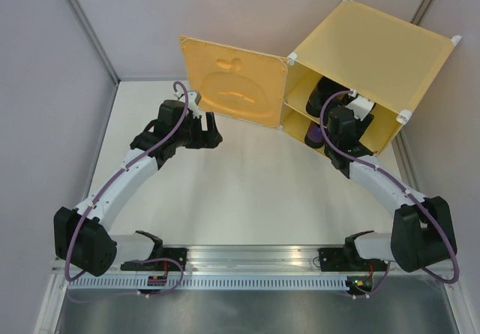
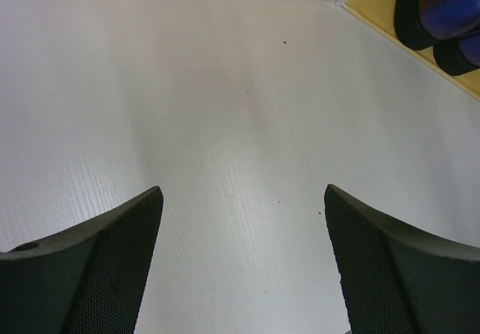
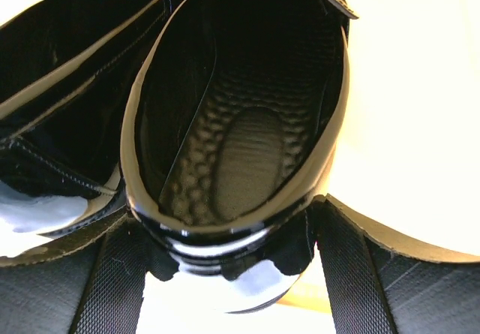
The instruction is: Place and organize the shoes in the shoe cabinet
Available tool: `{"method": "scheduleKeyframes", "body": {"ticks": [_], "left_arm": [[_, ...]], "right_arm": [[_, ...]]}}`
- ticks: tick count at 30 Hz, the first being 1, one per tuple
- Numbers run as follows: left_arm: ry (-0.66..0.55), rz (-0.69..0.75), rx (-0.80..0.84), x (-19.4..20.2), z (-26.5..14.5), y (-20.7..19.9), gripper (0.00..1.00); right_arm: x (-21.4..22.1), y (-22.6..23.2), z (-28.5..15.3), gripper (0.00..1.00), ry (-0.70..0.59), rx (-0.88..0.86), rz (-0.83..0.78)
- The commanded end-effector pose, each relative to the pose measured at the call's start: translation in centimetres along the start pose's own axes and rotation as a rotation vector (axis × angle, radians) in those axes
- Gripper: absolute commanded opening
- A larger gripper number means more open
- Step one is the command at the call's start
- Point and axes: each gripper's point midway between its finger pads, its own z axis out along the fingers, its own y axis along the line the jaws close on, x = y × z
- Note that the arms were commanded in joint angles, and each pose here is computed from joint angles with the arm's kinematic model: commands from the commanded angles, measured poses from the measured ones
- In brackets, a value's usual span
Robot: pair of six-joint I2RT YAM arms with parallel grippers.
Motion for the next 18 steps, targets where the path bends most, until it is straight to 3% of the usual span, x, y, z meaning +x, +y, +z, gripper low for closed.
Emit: {"method": "scheduleKeyframes", "body": {"ticks": [1,11,16,18], "left_arm": [[-0.041,0.045,-0.001,-0.9,-0.2,0.0,0.91],[-0.039,0.045,-0.004,-0.9,-0.2,0.1,0.91],[-0.037,0.045,-0.003,-0.9,-0.2,0.0,0.91],[-0.035,0.047,0.000,-0.8,-0.2,0.0,0.91]], "right_arm": [[-4.2,0.7,0.7,0.02,-0.159,-0.019,0.112],[-2.3,0.7,2.3,0.08,-0.123,-0.001,0.069],[-1.5,0.9,2.3,0.28,-0.094,-0.015,0.081],[-1.5,1.0,2.0,0.41,-0.081,-0.029,0.080]]}}
